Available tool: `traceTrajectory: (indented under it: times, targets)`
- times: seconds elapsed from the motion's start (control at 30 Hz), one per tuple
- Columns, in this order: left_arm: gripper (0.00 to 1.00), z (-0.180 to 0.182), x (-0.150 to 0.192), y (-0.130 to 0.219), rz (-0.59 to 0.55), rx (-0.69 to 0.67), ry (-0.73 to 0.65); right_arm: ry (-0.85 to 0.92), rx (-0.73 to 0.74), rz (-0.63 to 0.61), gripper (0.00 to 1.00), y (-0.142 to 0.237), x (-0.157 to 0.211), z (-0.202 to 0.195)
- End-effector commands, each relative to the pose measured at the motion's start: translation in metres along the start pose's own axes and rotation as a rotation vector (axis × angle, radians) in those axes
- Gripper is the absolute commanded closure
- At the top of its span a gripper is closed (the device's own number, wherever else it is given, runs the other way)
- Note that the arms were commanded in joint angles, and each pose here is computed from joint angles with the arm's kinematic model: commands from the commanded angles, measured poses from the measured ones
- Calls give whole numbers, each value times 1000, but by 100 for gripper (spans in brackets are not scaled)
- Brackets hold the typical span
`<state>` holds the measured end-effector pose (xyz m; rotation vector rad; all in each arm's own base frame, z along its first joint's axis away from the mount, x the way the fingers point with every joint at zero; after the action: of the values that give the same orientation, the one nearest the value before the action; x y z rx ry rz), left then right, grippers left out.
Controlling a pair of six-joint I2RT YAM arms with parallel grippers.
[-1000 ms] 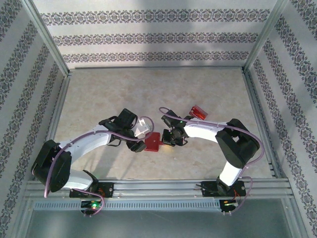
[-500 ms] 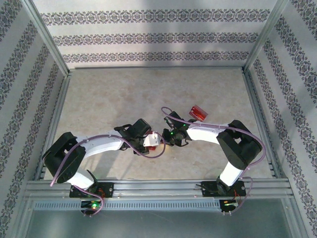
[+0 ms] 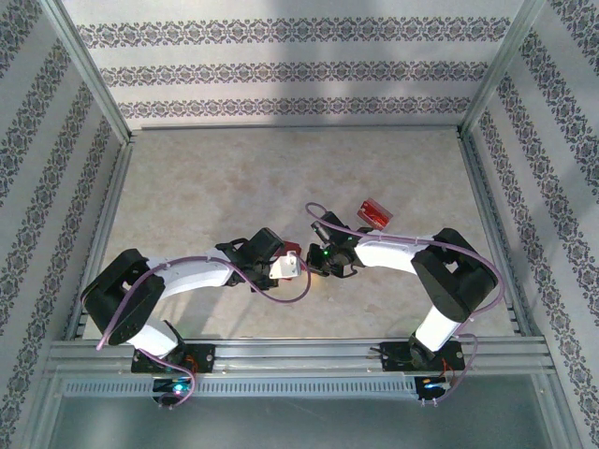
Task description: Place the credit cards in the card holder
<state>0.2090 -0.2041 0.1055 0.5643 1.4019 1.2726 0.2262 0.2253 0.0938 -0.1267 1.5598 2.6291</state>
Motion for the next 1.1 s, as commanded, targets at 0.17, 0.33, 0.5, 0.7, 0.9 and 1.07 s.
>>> traceTrajectory:
  times: [0.17,0.33,0.5,0.7,0.9,1.07]
  targets:
    - [100,3,-2,7,-17,-13,50,-25,98,46,100,6,11,-14]
    - [100,5,-3,13,-41,12,84,-14,96,41,100,12,5,-8]
    - [99,6,-3,18,-53,22,51,-10,92,38,100,10,0,-6]
    - [47,5,-1,22,-64,1,-223,-21,93,54,100,4,2,-10]
    - [44,5,-9,12,-64,58,-375,-28,94,56,100,2,2,-11]
    - [45,5,-13,4,-80,76,-415,-28,98,60,100,1,3,-12]
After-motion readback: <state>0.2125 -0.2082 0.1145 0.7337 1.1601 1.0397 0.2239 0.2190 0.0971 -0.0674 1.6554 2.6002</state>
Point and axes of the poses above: each hand's point on the last joint's axis, 136 mm out from that joint toward the fingers, its own y axis back along the fingers, its own z axis along the line the jaws close on, x = y × z, the point moved 9 cm from there along y, back along the fingers, and after that the axes turned 10 degrees about y, right-handed, at the moved point
